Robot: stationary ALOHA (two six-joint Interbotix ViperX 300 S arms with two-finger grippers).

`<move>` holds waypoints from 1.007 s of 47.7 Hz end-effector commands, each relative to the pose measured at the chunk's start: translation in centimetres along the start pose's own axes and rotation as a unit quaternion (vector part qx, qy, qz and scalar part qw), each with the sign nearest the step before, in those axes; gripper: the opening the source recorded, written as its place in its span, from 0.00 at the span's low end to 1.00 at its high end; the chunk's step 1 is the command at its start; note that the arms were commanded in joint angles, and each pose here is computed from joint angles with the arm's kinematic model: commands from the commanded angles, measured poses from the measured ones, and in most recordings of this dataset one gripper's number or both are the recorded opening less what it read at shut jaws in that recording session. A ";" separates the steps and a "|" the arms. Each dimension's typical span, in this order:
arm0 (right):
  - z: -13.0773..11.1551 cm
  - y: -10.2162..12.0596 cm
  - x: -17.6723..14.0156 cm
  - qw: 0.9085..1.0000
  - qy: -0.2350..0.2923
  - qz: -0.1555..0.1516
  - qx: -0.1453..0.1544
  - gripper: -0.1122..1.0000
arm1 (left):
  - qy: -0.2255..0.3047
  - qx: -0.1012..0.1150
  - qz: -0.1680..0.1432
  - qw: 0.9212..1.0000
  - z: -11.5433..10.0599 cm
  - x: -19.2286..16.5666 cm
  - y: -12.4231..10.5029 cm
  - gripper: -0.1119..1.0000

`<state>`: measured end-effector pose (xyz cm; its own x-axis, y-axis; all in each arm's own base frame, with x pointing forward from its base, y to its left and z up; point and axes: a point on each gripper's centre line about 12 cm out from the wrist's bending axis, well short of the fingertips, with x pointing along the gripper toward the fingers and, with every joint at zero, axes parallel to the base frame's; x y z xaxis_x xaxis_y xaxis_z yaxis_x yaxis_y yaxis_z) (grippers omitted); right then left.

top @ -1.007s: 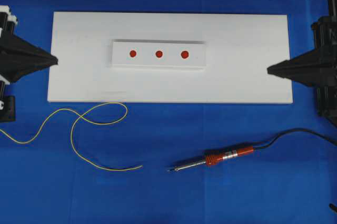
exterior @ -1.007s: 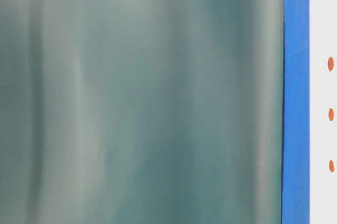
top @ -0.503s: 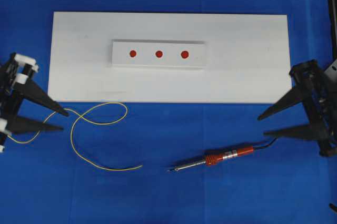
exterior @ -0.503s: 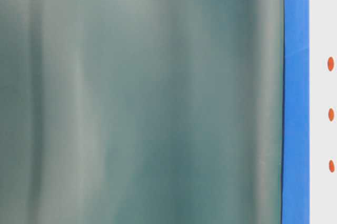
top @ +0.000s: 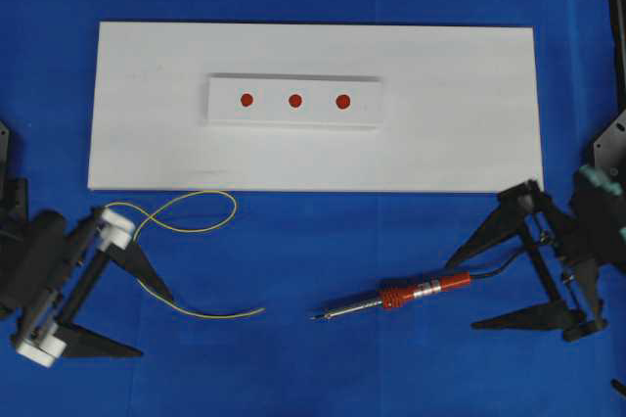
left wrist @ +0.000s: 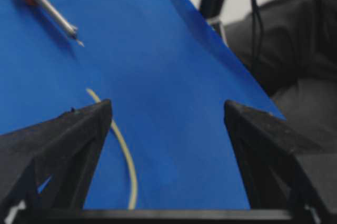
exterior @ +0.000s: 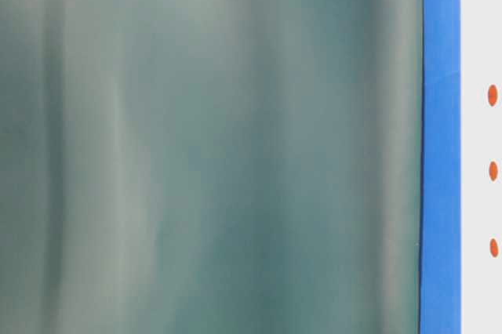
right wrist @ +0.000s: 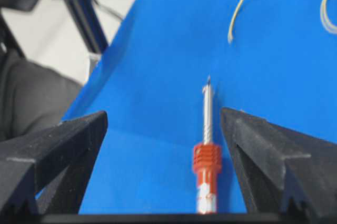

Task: Touch the tip of the soldering iron to the tip of the solder at the mark.
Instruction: 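Lower both grippers toward the yellow solder wire and red soldering iron, then close left gripper on solder wire, right gripper on iron handle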

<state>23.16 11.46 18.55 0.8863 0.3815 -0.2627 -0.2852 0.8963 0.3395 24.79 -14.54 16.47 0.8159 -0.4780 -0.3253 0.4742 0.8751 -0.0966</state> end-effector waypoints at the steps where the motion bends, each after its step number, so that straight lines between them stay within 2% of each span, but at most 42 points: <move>1: -0.9 -0.2 1.2 1.000 0.000 -0.008 0.007 0.88 | -0.004 0.001 -0.006 1.000 -0.6 1.5 -0.3 0.83; 13: -4.9 -2.0 4.3 0.997 0.039 -0.065 0.023 0.88 | 0.048 -0.010 0.005 0.999 -4.9 3.6 0.4 0.82; 21: -7.2 -3.5 5.5 0.992 0.059 -0.111 0.034 0.88 | 0.073 -0.013 0.012 0.997 -6.5 4.4 0.8 0.82; 31: -9.0 -4.1 6.6 0.989 0.082 -0.124 0.027 0.87 | 0.097 -0.015 0.019 0.995 -8.0 5.4 1.2 0.80; 37: -9.3 -4.2 6.6 0.988 0.087 -0.126 0.025 0.85 | 0.097 -0.010 0.019 0.995 -8.0 5.7 1.3 0.75; 43: -9.3 -4.2 6.6 0.988 0.087 -0.126 0.020 0.72 | 0.097 -0.006 0.018 0.995 -8.0 5.7 1.3 0.59; 48: -9.3 -4.2 6.7 0.988 0.087 -0.124 0.012 0.45 | 0.100 -0.002 0.019 0.995 -8.1 5.6 1.4 0.39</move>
<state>26.55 12.02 6.47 0.8404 0.1772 -0.5121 -0.0448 0.9645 0.2602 27.13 -15.22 6.51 0.7461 -0.4133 -0.5220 0.4354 0.8960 -0.0870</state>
